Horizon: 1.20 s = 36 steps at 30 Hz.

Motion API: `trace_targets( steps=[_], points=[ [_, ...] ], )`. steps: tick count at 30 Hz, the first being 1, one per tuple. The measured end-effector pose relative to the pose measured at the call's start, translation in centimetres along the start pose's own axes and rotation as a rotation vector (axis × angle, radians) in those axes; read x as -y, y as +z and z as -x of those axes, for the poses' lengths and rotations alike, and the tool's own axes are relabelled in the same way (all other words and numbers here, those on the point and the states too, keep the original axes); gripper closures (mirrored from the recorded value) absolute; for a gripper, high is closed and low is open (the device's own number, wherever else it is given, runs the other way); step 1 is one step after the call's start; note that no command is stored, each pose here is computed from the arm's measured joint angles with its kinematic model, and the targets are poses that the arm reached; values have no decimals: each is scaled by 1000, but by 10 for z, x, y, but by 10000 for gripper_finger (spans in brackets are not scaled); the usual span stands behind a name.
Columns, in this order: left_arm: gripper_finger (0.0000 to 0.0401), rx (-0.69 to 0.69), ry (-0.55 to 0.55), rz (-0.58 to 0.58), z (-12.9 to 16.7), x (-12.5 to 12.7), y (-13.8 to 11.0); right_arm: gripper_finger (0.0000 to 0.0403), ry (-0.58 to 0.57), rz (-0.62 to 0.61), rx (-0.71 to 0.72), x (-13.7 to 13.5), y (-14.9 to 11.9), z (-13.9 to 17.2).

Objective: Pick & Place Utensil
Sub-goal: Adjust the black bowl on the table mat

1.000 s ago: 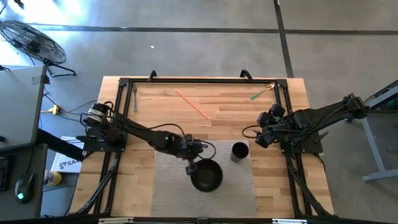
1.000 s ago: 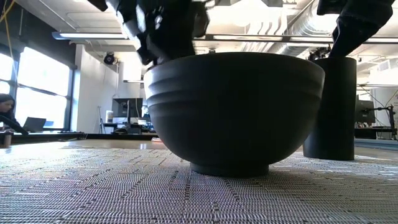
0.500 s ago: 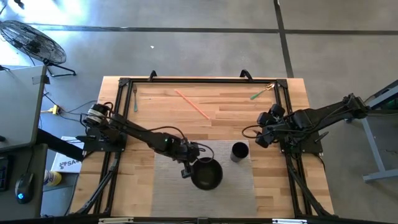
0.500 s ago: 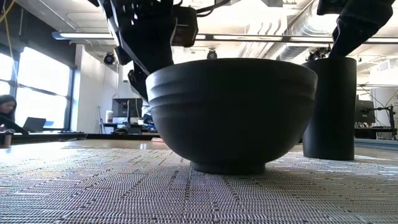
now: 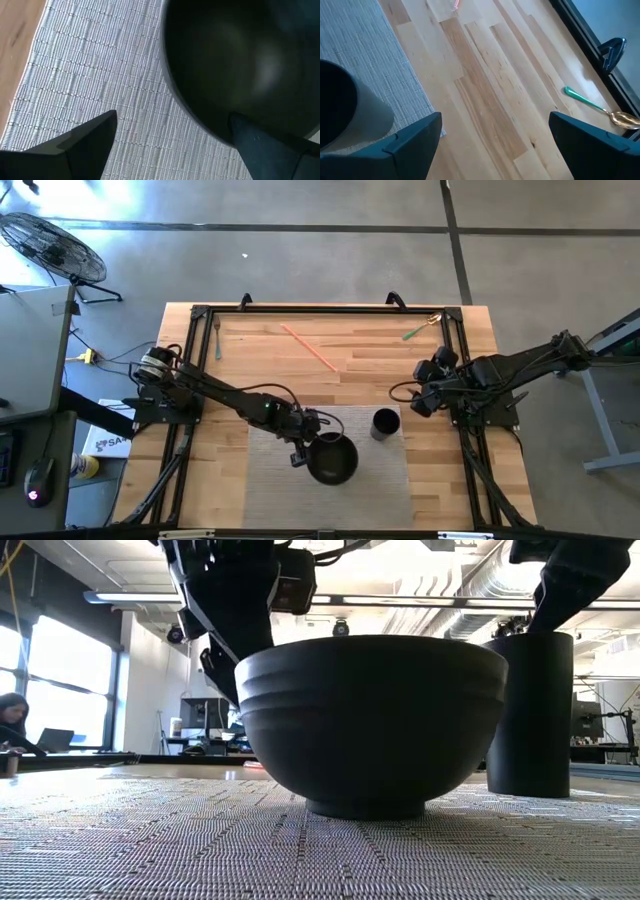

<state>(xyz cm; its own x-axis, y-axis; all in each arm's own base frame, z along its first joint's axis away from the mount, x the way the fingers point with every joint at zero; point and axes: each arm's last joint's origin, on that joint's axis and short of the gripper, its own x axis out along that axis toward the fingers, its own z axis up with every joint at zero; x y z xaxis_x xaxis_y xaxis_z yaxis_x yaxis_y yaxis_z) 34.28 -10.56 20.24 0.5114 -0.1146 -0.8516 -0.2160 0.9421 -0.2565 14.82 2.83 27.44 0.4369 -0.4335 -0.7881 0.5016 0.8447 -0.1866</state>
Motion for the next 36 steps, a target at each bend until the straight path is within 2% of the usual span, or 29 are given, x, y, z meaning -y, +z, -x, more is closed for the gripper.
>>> trace_targets(
  steps=[8,18,30,36],
  points=[
    [27,-67,-38,27,0,6,-8,41,-15,14,12,0,0,0],
    [27,-111,-27,41,9,9,-15,41,-29,17,23,1,1,0],
    [27,-64,-7,24,15,8,-12,41,-45,8,32,2,2,0],
    [27,24,33,-6,30,7,-7,41,-53,-14,18,5,3,-3]
  ],
)
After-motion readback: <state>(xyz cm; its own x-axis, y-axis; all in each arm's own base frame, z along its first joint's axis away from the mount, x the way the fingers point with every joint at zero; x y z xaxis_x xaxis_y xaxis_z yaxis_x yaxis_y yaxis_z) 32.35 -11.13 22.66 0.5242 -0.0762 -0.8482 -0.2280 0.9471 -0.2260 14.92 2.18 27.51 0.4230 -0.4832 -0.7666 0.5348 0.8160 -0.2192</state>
